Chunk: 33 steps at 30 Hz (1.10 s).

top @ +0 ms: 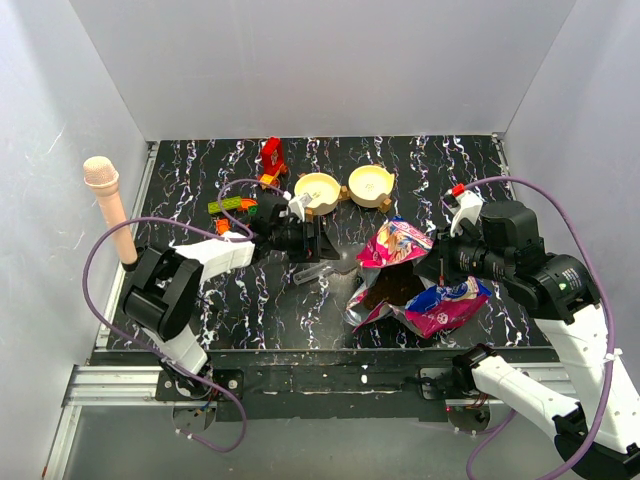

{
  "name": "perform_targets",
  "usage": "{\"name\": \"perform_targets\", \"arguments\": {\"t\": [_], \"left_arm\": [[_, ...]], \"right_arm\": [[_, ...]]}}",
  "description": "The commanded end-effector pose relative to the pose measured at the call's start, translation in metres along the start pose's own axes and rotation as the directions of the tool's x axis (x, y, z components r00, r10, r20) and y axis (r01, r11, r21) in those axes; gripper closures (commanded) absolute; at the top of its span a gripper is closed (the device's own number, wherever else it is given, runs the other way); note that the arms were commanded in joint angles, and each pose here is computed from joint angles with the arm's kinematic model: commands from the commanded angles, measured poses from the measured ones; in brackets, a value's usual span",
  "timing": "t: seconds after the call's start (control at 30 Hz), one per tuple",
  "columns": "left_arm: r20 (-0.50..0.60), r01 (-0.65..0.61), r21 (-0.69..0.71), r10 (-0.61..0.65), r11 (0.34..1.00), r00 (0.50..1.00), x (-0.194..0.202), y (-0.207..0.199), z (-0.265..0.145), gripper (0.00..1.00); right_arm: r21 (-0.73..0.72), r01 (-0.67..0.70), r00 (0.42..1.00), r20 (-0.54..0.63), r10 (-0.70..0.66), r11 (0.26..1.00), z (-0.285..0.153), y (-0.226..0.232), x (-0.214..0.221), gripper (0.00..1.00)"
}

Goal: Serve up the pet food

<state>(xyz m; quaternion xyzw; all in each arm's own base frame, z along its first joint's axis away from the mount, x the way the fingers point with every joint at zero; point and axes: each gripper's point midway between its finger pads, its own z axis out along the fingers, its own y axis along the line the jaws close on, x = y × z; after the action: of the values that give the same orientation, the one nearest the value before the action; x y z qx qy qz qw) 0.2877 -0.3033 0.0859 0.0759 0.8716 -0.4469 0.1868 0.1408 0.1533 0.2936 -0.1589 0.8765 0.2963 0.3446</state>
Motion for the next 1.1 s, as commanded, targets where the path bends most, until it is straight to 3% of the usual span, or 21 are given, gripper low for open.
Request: {"name": "perform_targets", "arguments": {"t": [0.0,0.17,0.23,0.27,0.4,0.47,0.6,0.8,0.87,1.0,1.07], "left_arm": [[0.030,-0.114,-0.093,0.117,0.989,0.993,-0.018,-0.005,-0.018,0.26],[-0.057,-0.309,-0.199,0.304,0.930,0.951,-0.002,-0.006,-0.016,0.34],[-0.113,-0.388,-0.254,0.371,0.886,0.922,0.007,-0.001,-0.011,0.30],[-0.147,-0.402,-0.286,0.375,0.870,0.915,0.011,0.008,-0.010,0.21],[-0.203,-0.435,-0.413,0.385,0.800,0.900,0.009,0.043,-0.010,0.20],[-0.221,-0.450,-0.425,0.392,0.786,0.893,0.008,0.048,-0.009,0.25],[-0.213,-0.458,-0.381,0.406,0.803,0.889,0.008,0.038,-0.003,0.46],[-0.218,-0.449,-0.379,0.394,0.809,0.893,0.013,0.036,0.002,0.55],[-0.199,-0.452,-0.391,0.405,0.802,0.892,0.008,0.031,0.000,0.53],[-0.163,-0.444,-0.397,0.414,0.803,0.896,-0.002,0.007,-0.005,0.37],[-0.155,-0.451,-0.386,0.426,0.804,0.891,0.000,-0.004,-0.002,0.39]], "right_arm": [[-0.158,0.036,0.992,0.129,-0.016,0.987,-0.015,0.035,-0.028,0.99],[-0.160,0.034,0.991,0.130,-0.013,0.986,-0.013,0.035,-0.028,0.99],[-0.163,0.032,0.991,0.132,-0.010,0.986,-0.013,0.036,-0.029,0.99],[-0.165,0.033,0.991,0.134,-0.011,0.986,-0.013,0.036,-0.030,0.99],[-0.163,0.030,0.991,0.130,-0.008,0.986,-0.014,0.036,-0.029,0.99],[-0.161,0.030,0.992,0.130,-0.009,0.986,-0.016,0.036,-0.028,0.99],[-0.158,0.027,0.991,0.132,-0.006,0.987,-0.017,0.035,-0.026,0.99],[-0.160,0.031,0.990,0.139,-0.008,0.987,-0.017,0.036,-0.028,0.99],[-0.159,0.026,0.991,0.134,-0.004,0.987,-0.016,0.035,-0.027,0.99],[-0.161,0.022,0.991,0.135,0.000,0.987,-0.016,0.035,-0.024,0.99],[-0.160,0.021,0.991,0.136,0.001,0.987,-0.015,0.034,-0.024,0.99]]}}
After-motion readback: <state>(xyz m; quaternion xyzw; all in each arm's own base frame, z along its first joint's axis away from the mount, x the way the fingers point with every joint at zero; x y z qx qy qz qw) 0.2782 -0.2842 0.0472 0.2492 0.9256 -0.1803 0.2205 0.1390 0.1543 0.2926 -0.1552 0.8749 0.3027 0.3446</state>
